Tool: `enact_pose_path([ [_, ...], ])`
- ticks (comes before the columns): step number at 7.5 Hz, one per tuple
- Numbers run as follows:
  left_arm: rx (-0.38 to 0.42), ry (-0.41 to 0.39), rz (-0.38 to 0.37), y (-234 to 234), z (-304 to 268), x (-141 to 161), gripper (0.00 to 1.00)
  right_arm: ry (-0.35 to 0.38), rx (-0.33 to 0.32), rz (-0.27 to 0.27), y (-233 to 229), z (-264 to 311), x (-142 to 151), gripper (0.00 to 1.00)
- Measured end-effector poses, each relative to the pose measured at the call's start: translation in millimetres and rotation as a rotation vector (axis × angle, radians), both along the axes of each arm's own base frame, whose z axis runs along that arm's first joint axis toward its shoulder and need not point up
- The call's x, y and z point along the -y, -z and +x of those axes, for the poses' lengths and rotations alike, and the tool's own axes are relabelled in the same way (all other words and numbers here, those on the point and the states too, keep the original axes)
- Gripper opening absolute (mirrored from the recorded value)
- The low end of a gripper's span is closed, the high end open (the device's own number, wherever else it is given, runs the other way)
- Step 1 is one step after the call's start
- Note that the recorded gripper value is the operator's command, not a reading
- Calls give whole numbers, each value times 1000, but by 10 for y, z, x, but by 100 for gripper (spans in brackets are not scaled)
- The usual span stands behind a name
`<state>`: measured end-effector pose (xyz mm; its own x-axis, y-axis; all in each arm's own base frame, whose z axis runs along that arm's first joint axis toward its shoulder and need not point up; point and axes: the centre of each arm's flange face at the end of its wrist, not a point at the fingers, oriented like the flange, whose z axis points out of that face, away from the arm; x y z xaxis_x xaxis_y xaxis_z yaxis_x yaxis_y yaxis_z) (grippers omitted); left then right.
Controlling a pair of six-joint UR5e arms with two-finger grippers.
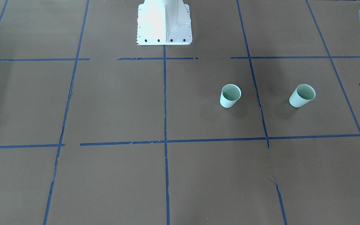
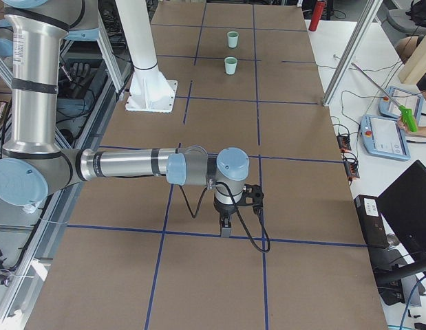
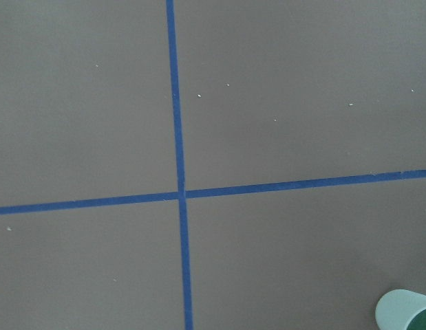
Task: Stack cups
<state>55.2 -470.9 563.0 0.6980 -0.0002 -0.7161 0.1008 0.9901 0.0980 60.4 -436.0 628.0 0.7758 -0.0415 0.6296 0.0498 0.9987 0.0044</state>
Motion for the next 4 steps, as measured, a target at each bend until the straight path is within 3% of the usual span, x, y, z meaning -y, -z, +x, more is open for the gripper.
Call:
enact_pose_path([
  [2, -60, 29, -54, -152, 481, -209, 100, 0, 0, 0, 0, 0, 0, 100],
  [4, -79, 18, -88, -158, 810, -162, 100, 0, 0, 1, 1, 0, 1, 100],
])
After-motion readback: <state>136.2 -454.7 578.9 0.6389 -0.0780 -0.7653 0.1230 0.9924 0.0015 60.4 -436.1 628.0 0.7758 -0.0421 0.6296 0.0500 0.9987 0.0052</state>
